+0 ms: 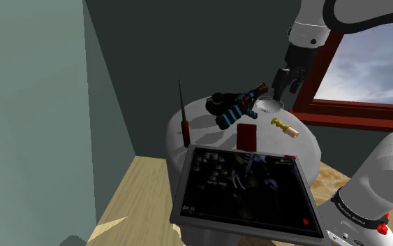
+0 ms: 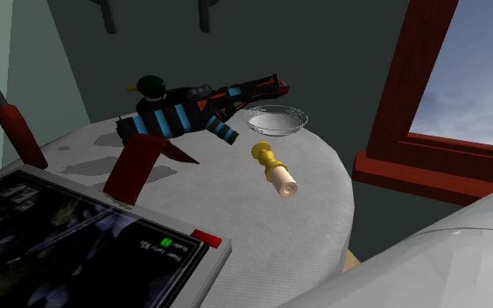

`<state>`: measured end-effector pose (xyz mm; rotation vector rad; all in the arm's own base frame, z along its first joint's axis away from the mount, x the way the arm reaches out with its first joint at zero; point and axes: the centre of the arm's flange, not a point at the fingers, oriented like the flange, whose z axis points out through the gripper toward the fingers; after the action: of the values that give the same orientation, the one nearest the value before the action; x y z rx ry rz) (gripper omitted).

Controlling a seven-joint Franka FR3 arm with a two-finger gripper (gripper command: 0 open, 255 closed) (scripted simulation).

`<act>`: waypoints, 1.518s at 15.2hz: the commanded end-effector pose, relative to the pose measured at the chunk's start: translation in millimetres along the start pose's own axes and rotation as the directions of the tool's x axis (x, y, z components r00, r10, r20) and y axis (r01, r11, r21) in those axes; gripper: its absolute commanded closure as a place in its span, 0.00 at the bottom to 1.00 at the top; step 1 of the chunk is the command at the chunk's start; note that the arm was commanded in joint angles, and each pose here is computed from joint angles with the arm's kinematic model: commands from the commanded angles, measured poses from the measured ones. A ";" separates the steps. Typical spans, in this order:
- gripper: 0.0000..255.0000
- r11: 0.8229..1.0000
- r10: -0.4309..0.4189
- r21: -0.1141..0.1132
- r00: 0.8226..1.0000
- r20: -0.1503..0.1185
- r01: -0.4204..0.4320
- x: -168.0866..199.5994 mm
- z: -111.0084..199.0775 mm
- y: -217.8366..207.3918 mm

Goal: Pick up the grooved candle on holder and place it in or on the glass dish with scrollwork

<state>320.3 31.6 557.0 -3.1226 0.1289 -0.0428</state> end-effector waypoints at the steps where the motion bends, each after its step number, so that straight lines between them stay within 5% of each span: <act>1: 0.00 1.000 0.000 0.000 1.000 0.000 0.000 0.0 0.0 0.0; 19: 0.00 0.970 -0.234 0.049 0.971 -0.049 0.236 -0.1 179.8 164.2; 23: 0.00 0.968 -0.245 0.051 0.968 -0.052 0.247 1.6 204.2 170.6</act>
<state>313.9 -133.9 355.8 -3.0615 -0.2528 -0.1159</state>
